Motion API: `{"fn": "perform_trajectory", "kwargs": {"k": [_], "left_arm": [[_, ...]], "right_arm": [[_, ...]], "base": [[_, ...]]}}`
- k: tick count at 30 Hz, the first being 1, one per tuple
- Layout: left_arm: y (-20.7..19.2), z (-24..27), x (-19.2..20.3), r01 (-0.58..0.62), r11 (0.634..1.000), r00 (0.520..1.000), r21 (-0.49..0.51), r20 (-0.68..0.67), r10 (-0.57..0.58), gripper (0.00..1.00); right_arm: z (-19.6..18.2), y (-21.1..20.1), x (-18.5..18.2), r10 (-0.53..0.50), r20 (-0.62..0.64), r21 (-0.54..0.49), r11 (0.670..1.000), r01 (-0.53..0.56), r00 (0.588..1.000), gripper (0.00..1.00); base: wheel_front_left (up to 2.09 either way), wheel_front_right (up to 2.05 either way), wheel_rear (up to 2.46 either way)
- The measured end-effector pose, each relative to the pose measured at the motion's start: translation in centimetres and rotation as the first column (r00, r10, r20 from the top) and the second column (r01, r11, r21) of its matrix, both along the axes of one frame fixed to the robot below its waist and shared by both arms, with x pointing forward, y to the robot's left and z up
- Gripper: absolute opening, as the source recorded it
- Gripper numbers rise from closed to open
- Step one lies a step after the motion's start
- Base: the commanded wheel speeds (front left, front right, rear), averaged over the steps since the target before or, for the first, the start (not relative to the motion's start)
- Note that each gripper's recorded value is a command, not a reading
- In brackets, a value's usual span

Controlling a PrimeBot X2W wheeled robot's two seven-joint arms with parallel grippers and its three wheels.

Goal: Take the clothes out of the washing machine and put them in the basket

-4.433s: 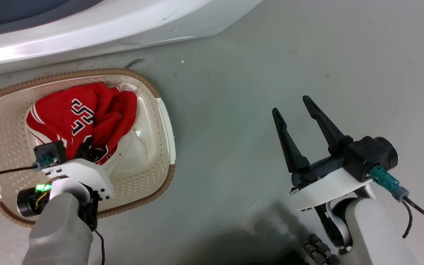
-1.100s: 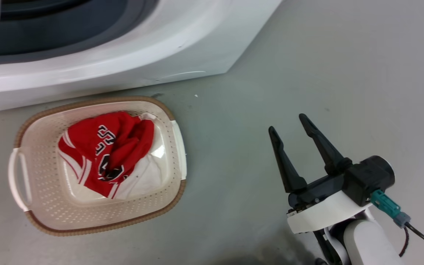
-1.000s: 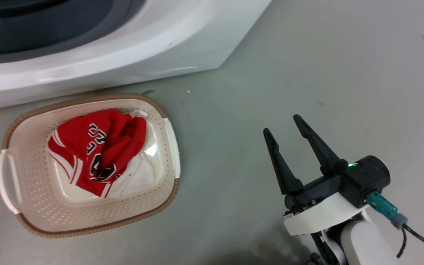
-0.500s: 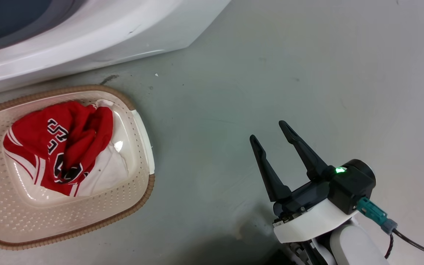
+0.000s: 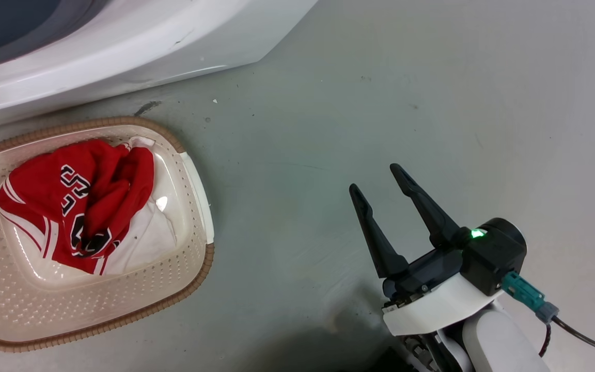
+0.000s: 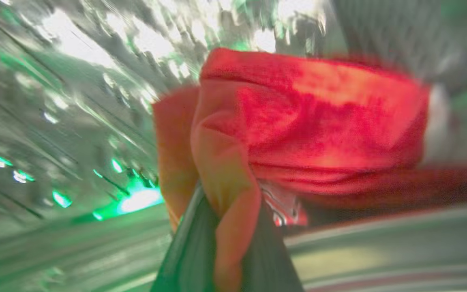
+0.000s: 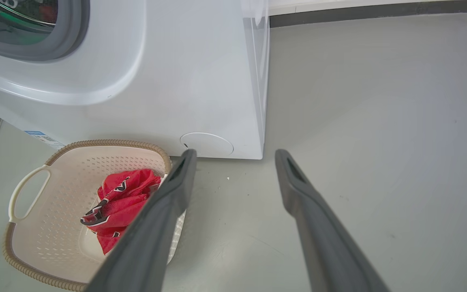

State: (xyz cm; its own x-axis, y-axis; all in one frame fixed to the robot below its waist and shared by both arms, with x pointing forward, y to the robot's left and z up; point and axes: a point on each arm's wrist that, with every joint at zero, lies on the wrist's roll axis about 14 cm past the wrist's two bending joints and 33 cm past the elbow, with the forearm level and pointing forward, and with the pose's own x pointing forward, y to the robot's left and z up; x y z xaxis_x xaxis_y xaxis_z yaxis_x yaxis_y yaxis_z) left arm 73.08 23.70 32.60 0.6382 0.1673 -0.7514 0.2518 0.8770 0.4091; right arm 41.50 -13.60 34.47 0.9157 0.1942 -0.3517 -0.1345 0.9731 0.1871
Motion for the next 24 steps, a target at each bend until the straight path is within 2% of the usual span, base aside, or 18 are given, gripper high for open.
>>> {"fn": "perform_trajectory", "kwargs": {"k": [6,13,21,22,24], "left_arm": [[-1.7,2.8,1.8,0.050,0.998,0.974,-0.045,0.222,-0.038,0.00],[-4.1,6.1,2.3,0.104,0.983,0.889,-0.152,0.457,-0.024,0.00],[-5.7,8.6,-0.1,0.150,0.942,0.796,-0.302,0.601,0.066,0.00],[-6.1,9.5,-1.6,0.170,0.926,0.773,-0.338,0.628,0.088,0.00],[-6.4,10.2,-2.7,0.179,0.916,0.761,-0.359,0.640,0.102,0.00]], "right_arm": [[0.5,-0.2,0.2,-0.007,0.014,0.000,1.000,0.007,1.000,1.00],[1.8,-0.9,0.4,-0.022,0.048,-0.011,1.000,0.022,0.999,1.00],[4.8,-1.9,0.3,-0.044,0.117,-0.033,0.998,0.048,0.992,1.00],[6.1,-2.2,-0.2,-0.055,0.139,-0.034,0.998,0.060,0.989,1.00],[6.9,-2.3,-0.7,-0.059,0.152,-0.031,0.997,0.065,0.987,1.00]], "base": [[0.00,0.00,0.00],[0.00,0.00,0.00],[0.00,0.00,0.00],[0.00,0.00,0.00],[0.00,0.00,0.00]]}}
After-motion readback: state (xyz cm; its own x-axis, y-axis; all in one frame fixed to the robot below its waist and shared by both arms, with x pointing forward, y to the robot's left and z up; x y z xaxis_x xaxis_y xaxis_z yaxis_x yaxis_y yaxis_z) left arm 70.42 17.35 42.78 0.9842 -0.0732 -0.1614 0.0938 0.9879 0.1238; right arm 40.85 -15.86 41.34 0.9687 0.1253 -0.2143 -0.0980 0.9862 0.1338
